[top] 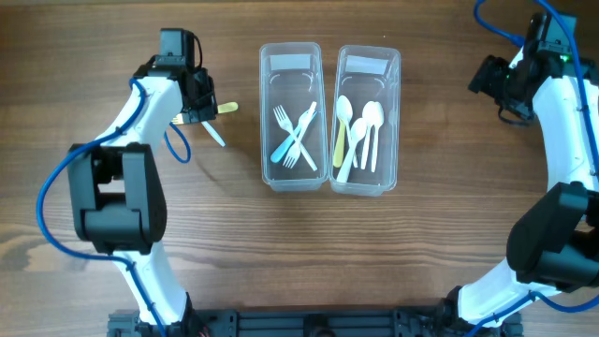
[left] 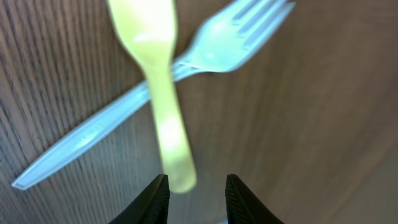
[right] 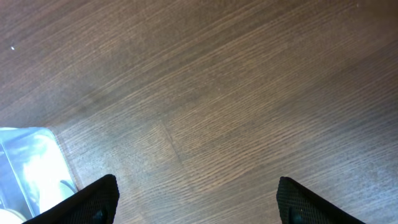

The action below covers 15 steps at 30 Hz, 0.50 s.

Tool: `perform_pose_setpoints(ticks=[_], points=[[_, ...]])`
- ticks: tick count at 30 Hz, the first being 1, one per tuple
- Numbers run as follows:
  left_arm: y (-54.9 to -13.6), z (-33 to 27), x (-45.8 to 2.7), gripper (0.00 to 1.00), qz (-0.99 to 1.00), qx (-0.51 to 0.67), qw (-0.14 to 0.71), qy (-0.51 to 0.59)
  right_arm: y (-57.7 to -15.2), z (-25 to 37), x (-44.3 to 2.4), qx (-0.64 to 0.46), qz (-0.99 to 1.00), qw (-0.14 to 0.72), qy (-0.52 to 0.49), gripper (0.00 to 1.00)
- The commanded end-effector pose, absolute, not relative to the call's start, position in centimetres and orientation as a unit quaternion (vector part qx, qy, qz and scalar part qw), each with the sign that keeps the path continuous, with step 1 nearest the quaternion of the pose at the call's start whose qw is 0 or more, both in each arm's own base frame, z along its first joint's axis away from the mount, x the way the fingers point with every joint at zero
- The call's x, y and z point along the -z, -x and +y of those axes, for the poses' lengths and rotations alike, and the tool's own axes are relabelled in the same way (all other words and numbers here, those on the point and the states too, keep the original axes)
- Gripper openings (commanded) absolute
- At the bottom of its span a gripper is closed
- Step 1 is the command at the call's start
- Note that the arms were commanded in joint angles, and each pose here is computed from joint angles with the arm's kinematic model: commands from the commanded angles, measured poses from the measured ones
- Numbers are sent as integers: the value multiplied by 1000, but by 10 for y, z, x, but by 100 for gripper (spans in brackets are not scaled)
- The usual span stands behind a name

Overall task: Pack container
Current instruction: 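Grasp the yellow fork together with a white fork, left gripper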

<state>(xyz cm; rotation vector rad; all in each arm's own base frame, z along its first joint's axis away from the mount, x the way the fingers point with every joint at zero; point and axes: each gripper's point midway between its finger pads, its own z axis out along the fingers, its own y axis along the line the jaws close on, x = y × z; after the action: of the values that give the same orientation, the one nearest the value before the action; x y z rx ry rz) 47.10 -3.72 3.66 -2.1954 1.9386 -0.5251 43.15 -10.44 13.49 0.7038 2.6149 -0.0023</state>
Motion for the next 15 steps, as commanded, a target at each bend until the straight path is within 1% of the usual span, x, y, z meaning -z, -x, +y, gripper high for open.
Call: perform_pose_setpoints(ticks=[1, 9, 13, 15], points=[[-466, -45, -21, 34, 635, 172, 53, 752, -428, -99, -123, -8, 947, 197, -255, 81], [-447, -38, 0, 36, 637, 126, 29, 760, -428, -99, -123, -8, 947, 195, -254, 81], [-446, -26, 2, 36, 630, 113, 39, 767, -428, -99, -123, -8, 947, 195, -255, 81], [-446, -16, 2, 39, 624, 107, 47, 773, -428, -99, -123, -8, 947, 195, -255, 81]])
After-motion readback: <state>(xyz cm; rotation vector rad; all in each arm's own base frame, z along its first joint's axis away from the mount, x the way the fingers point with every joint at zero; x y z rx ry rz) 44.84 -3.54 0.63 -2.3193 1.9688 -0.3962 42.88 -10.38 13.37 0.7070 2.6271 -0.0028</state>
